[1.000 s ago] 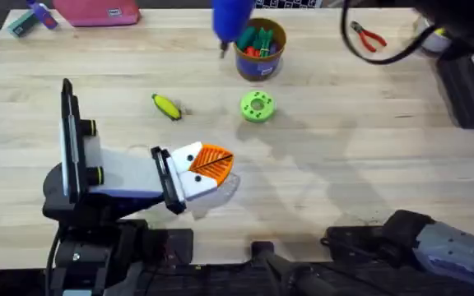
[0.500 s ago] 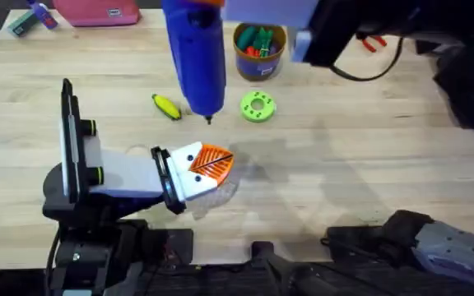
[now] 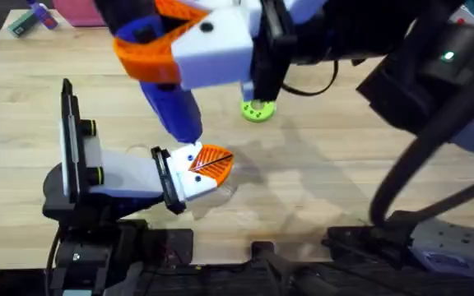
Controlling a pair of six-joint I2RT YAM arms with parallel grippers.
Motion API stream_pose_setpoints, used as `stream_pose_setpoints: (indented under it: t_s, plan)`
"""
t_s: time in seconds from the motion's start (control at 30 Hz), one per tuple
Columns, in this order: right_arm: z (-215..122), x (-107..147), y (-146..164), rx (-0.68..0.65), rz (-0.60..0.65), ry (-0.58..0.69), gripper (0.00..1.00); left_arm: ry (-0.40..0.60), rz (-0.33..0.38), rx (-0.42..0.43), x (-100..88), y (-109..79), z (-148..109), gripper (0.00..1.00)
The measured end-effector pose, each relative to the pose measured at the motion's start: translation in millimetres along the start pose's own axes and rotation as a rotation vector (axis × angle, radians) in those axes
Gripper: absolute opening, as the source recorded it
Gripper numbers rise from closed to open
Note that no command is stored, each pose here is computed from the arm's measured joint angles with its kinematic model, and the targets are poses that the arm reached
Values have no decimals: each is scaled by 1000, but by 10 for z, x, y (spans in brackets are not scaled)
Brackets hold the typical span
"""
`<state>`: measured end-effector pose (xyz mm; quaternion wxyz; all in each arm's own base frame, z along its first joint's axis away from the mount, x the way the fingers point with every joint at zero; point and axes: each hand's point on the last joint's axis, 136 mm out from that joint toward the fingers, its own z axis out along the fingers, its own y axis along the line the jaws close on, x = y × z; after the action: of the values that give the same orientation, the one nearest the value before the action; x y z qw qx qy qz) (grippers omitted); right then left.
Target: Pick up the gripper from the table and insert it into the empty holder that is missing its gripper. Then pick up a screw, insert it into the mounting hole, and use the screwdriver to tighten it. Finally, clean up the table by picking up the vegetable and placing it into the bucket.
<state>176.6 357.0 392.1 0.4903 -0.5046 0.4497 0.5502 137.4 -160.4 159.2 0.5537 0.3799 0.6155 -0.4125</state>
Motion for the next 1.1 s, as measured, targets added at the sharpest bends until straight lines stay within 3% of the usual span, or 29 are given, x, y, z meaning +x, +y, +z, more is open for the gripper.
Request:
stream_pose_setpoints:
  t_s: [0.27,0.47,0.8,1.1]
  plan:
    - [-34,79,122,-33,-110,-92,24,0,0,0,0,0,0,19]
    - [-53,274,129,-34,-55,-68,24,0,0,0,0,0,0,19]
    - [-36,284,121,-38,-60,-74,24,0,0,0,0,0,0,19]
    - [69,442,80,-56,-40,-62,24,0,-1,1,0,-2,0,19]
